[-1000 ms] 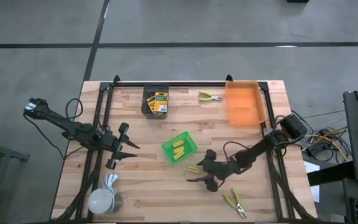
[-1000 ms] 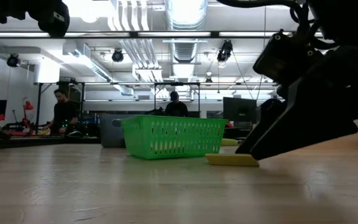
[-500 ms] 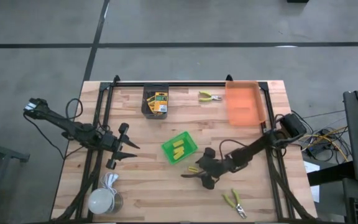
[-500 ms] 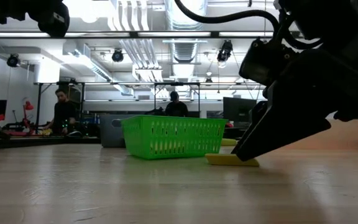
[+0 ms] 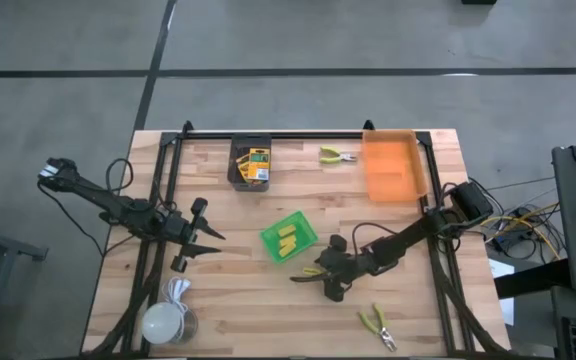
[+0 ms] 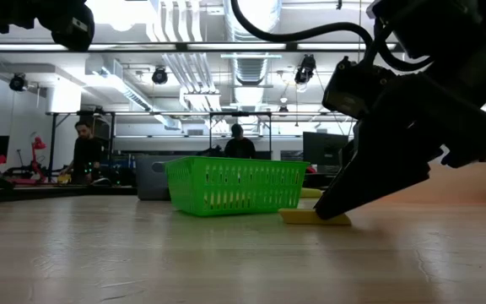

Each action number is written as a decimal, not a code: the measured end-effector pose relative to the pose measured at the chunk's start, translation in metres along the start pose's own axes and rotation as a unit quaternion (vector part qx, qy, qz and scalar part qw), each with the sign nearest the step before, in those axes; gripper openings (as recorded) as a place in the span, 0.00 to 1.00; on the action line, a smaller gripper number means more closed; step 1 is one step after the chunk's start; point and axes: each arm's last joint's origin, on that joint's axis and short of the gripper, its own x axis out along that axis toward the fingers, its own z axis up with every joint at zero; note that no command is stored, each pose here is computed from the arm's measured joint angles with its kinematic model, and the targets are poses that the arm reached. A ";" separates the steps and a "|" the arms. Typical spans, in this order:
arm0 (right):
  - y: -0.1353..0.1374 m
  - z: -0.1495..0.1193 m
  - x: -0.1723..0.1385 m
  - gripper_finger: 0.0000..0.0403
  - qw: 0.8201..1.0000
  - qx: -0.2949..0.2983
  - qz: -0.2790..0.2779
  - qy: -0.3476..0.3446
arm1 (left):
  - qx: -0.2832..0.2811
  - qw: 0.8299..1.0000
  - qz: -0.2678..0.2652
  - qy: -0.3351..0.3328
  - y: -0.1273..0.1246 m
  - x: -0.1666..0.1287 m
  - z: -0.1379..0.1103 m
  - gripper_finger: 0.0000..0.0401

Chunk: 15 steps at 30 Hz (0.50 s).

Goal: Pick & Place School Supplies
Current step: Put the yellow eraser into the green bin

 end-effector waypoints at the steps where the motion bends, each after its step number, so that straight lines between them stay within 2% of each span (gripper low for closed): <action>1: 0.000 0.000 0.000 0.53 1.000 -0.004 0.000 0.001 | 0.000 1.000 0.000 0.000 0.000 0.000 0.000 0.37; 15: -0.001 -0.002 0.000 0.36 1.000 -0.020 -0.003 0.007 | 0.000 1.000 0.000 -0.001 0.000 0.000 0.000 0.37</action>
